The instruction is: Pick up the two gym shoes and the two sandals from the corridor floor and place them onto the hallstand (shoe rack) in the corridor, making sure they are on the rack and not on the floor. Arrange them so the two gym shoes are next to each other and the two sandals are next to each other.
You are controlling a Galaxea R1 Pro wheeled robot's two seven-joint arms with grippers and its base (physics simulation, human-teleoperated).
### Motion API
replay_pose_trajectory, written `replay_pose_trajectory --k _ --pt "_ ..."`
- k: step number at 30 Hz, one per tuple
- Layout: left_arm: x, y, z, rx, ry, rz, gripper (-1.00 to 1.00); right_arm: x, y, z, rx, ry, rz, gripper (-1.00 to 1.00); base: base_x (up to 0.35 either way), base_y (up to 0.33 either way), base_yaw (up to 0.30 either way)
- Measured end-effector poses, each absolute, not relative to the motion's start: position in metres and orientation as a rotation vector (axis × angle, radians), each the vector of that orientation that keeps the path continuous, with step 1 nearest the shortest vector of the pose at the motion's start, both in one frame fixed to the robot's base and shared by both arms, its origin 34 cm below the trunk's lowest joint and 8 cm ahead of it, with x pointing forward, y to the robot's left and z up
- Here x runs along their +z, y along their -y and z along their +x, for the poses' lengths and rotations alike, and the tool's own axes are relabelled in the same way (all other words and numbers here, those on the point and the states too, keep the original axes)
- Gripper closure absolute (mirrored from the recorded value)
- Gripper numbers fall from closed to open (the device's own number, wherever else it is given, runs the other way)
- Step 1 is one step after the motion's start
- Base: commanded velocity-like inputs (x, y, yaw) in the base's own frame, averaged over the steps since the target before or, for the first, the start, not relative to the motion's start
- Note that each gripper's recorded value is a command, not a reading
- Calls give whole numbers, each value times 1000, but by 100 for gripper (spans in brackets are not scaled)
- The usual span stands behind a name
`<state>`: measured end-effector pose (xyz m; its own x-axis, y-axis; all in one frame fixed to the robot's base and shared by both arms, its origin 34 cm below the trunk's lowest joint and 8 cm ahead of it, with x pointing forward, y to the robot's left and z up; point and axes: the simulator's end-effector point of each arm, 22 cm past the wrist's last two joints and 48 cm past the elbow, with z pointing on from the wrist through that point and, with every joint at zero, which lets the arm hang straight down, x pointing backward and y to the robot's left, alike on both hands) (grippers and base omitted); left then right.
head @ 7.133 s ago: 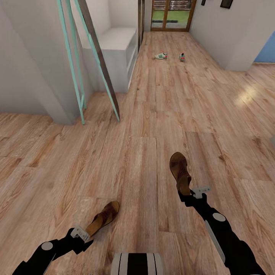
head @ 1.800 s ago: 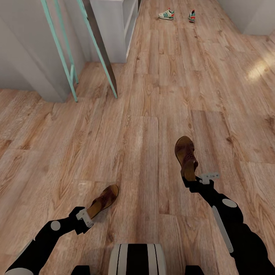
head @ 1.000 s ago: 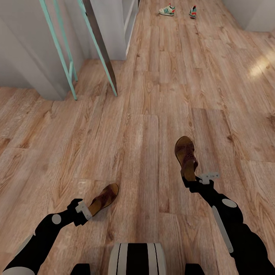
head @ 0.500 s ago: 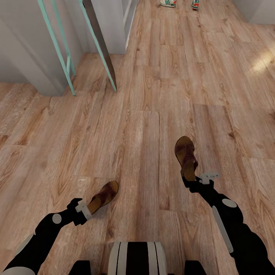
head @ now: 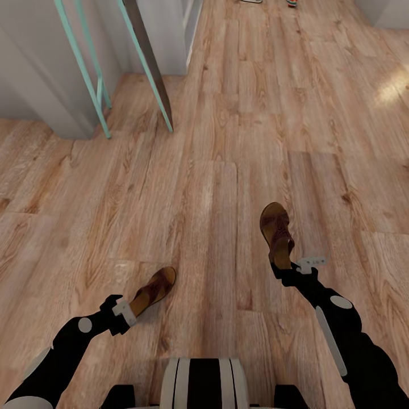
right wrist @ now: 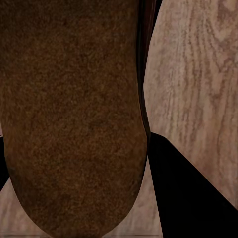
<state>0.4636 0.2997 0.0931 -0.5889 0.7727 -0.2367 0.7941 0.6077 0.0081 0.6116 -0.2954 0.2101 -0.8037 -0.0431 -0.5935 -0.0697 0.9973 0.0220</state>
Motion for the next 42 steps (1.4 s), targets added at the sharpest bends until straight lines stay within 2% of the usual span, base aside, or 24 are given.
replay_pose_trajectory --k 42 --pt "63 -304 431 -191 -2687 1312 -100 167 295 587 62 -2585 -76 100 0 0 0"
